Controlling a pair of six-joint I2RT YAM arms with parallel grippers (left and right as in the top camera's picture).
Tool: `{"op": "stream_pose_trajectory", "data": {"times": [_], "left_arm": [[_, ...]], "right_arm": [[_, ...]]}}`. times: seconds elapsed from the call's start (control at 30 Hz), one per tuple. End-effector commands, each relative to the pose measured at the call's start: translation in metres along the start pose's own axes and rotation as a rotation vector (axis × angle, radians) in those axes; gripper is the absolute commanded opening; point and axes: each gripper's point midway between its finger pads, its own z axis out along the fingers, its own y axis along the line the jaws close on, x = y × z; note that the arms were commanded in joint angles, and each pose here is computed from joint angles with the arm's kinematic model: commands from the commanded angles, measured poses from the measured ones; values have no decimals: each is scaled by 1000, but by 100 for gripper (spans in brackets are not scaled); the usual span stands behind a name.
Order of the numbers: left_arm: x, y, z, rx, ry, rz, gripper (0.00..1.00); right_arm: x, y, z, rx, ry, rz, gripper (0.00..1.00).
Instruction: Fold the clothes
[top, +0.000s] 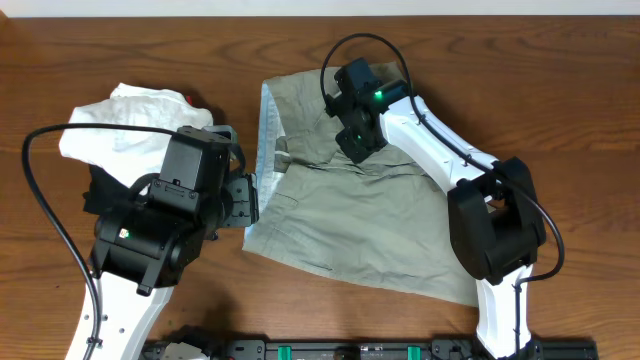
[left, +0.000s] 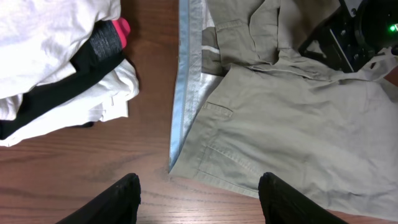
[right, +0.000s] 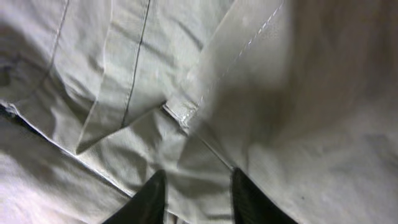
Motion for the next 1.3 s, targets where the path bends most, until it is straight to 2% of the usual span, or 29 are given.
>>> {"op": "stream_pose_trajectory", "data": {"times": [0.0, 0.07, 0.17, 0.4, 0.47, 0.53, 0.6, 0.83, 0.97, 1.1, 1.27], "left_arm": [[-4, 2, -4, -8, -14, 11, 63], [-3, 2, -4, -9, -11, 12, 63], [-3, 3, -4, -10, -9, 12, 63], [-3, 3, -4, -10, -9, 12, 63], [-2, 3, -4, -11, -5, 12, 63], [0, 3, -4, -13, 1, 13, 63], [1, 4, -4, -15, 6, 13, 64], [1, 4, -4, -15, 6, 13, 64], [1, 4, -4, -15, 6, 13, 64], [1, 4, -4, -15, 6, 13, 64], [1, 4, -4, -15, 7, 36, 64]], "right_arm": [[8, 4, -4, -17, 22, -46, 51], [15, 6, -5, -22, 51, -102, 54], [23, 7, -5, -30, 83, -174, 48], [28, 9, 9, -37, 75, -150, 36], [31, 9, 18, -33, 67, -119, 26], [33, 8, 22, -28, 66, -116, 9], [29, -1, 16, 19, 56, -65, 1], [-2, -25, -48, 105, -109, 72, 1], [-1, -63, -96, 215, -203, 289, 1], [28, -113, -126, 332, -210, 559, 1], [98, -172, -129, 480, -66, 834, 1]]}}
